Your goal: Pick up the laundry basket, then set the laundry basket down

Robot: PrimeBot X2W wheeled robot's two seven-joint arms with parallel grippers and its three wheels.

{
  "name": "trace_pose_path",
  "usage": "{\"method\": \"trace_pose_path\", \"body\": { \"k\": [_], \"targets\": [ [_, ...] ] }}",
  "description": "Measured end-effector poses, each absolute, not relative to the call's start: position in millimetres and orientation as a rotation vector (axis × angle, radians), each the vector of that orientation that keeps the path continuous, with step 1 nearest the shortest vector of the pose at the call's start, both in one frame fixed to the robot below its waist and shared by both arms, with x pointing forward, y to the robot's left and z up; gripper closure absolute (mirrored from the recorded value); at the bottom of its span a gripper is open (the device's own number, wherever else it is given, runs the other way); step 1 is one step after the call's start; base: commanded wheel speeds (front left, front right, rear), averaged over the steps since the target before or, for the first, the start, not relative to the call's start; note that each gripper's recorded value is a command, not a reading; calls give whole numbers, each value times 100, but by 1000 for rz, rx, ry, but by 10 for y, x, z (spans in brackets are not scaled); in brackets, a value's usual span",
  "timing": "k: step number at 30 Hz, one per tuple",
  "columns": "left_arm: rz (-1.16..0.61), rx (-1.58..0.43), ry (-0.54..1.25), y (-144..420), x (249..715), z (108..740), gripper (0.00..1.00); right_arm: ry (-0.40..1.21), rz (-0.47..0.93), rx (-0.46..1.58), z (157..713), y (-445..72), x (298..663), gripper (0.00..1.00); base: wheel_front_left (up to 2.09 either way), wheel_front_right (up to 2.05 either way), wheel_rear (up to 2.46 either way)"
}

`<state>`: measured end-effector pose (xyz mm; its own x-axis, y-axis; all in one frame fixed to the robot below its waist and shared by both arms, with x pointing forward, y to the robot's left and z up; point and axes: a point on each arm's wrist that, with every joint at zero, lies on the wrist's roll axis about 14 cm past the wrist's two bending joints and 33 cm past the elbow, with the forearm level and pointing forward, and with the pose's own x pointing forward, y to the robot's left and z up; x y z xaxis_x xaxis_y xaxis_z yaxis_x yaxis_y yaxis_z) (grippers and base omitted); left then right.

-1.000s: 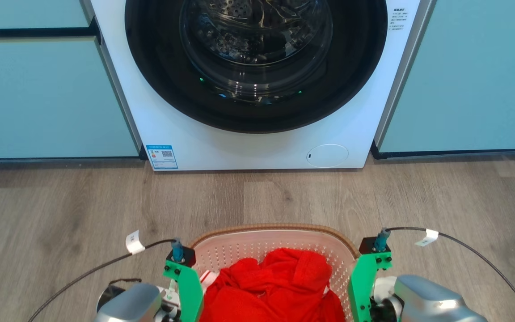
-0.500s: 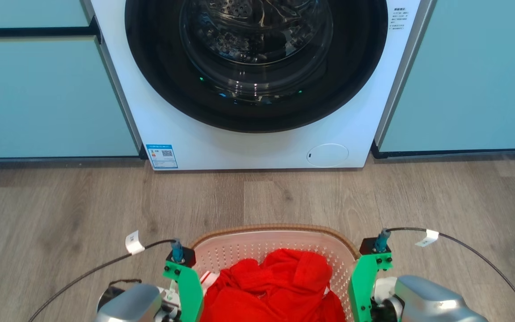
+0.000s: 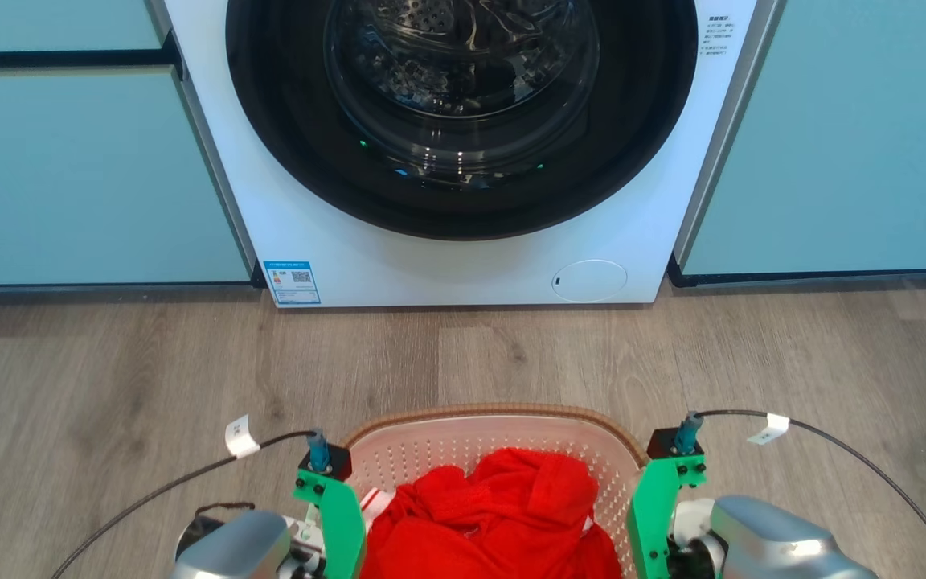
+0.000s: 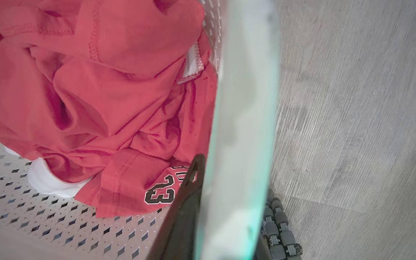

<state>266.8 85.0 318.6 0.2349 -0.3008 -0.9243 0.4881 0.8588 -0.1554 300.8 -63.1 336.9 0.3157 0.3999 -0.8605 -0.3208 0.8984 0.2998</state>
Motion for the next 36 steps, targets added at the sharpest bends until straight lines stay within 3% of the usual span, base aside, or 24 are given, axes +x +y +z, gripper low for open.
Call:
{"method": "trace_pose_path", "body": {
  "k": [36],
  "targets": [
    [-551, 170, 1241, 835, 2644, 3133, 100, 1177, 473, 85, 3305, -637, 2997, 100, 0, 0, 0]
  ]
}}
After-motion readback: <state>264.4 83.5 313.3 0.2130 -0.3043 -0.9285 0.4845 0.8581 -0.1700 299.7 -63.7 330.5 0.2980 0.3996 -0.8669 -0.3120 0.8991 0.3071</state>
